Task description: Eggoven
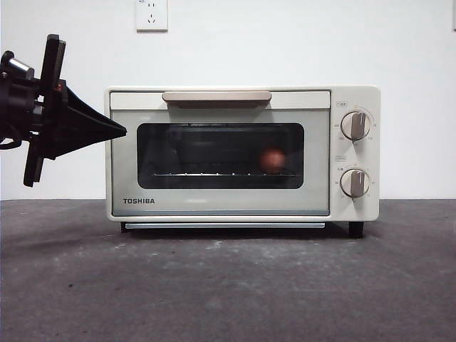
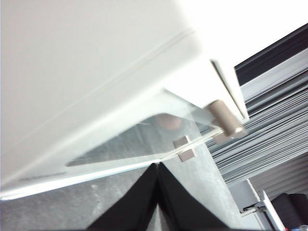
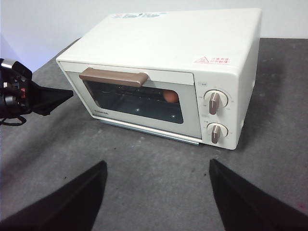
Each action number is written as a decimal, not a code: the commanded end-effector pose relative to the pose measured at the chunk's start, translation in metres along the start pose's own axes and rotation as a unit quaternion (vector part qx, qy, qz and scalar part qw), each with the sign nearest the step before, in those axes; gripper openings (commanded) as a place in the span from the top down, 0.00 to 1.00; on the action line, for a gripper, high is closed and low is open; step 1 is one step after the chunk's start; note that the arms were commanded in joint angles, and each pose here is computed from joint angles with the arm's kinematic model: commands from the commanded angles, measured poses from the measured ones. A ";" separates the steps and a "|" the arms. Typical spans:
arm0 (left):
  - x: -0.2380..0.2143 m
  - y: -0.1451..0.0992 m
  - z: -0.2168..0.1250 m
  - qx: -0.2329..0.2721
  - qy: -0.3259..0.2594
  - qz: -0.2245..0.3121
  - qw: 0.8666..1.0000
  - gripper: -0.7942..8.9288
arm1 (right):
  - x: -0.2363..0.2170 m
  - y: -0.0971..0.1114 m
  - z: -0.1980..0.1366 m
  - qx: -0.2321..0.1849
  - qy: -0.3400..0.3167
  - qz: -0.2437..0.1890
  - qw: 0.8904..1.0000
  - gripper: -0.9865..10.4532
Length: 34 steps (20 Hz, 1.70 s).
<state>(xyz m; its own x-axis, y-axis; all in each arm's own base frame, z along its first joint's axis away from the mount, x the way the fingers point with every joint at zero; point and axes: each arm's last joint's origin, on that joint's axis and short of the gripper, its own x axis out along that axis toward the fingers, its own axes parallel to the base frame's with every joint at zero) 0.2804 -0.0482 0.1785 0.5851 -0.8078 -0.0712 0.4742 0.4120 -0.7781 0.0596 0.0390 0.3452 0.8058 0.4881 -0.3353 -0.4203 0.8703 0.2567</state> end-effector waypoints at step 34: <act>-0.109 -0.151 -0.040 0.221 -0.052 0.220 0.949 0.91 | 0.078 -0.009 -0.059 -0.024 -0.106 0.092 0.990 0.91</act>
<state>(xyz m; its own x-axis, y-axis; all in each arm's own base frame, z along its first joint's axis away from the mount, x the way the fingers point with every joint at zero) 0.1203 -0.0395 0.2733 0.8359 -0.4818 -0.2628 0.3687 0.8477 -0.3814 0.1018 0.0718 0.2609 0.7834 0.6095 -0.1217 -0.5660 0.7805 0.2655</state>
